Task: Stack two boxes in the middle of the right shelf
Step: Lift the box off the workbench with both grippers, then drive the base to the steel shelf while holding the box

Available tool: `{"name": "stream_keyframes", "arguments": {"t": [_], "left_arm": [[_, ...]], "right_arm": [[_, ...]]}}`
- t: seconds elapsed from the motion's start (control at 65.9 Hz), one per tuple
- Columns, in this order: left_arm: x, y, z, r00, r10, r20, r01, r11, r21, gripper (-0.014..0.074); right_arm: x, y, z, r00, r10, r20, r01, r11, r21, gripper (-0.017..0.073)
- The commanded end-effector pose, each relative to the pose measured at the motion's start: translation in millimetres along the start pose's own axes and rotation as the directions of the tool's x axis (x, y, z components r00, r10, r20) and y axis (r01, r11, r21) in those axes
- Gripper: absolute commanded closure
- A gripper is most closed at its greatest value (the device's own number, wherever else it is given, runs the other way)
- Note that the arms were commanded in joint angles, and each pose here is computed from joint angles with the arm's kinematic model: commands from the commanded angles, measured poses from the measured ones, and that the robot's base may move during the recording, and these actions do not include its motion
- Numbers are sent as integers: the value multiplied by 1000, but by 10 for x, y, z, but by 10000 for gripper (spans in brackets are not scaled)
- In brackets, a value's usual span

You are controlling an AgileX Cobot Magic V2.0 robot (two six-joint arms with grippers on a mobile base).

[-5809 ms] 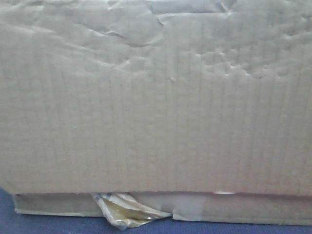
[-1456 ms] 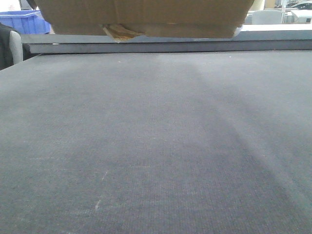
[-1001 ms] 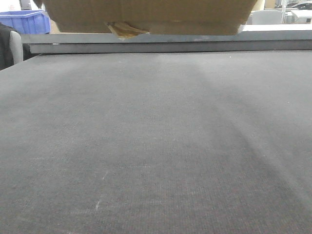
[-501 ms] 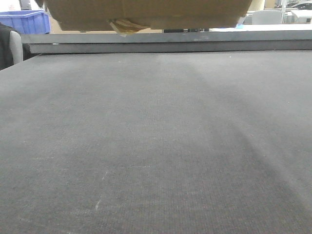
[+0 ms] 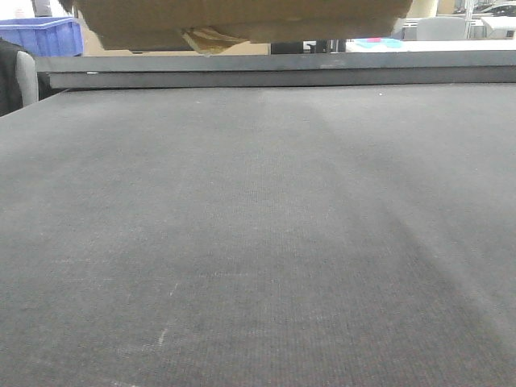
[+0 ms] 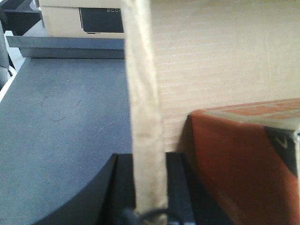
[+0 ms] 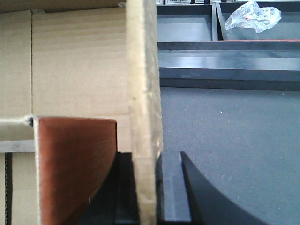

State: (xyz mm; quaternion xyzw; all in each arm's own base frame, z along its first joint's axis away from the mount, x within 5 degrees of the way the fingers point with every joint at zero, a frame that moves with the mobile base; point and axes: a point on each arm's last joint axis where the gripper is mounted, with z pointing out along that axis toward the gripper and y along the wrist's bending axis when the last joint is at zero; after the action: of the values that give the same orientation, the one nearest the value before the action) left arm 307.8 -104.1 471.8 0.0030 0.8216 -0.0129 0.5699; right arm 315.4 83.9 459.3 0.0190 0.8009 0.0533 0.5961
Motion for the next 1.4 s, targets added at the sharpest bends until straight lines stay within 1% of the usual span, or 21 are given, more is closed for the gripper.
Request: {"name": "stream_keyframes", "arguments": {"t": [0.0, 1.38], "left_arm": [[-92, -14, -85, 998, 7, 61, -9, 1000, 27, 705], [-92, -14, -85, 998, 7, 61, -9, 1000, 27, 705]], "right_arm": [[-153, -6, -83, 994, -13, 107, 16, 999, -28, 718], [-155, -5, -83, 994, -13, 109, 16, 999, -30, 721]]}}
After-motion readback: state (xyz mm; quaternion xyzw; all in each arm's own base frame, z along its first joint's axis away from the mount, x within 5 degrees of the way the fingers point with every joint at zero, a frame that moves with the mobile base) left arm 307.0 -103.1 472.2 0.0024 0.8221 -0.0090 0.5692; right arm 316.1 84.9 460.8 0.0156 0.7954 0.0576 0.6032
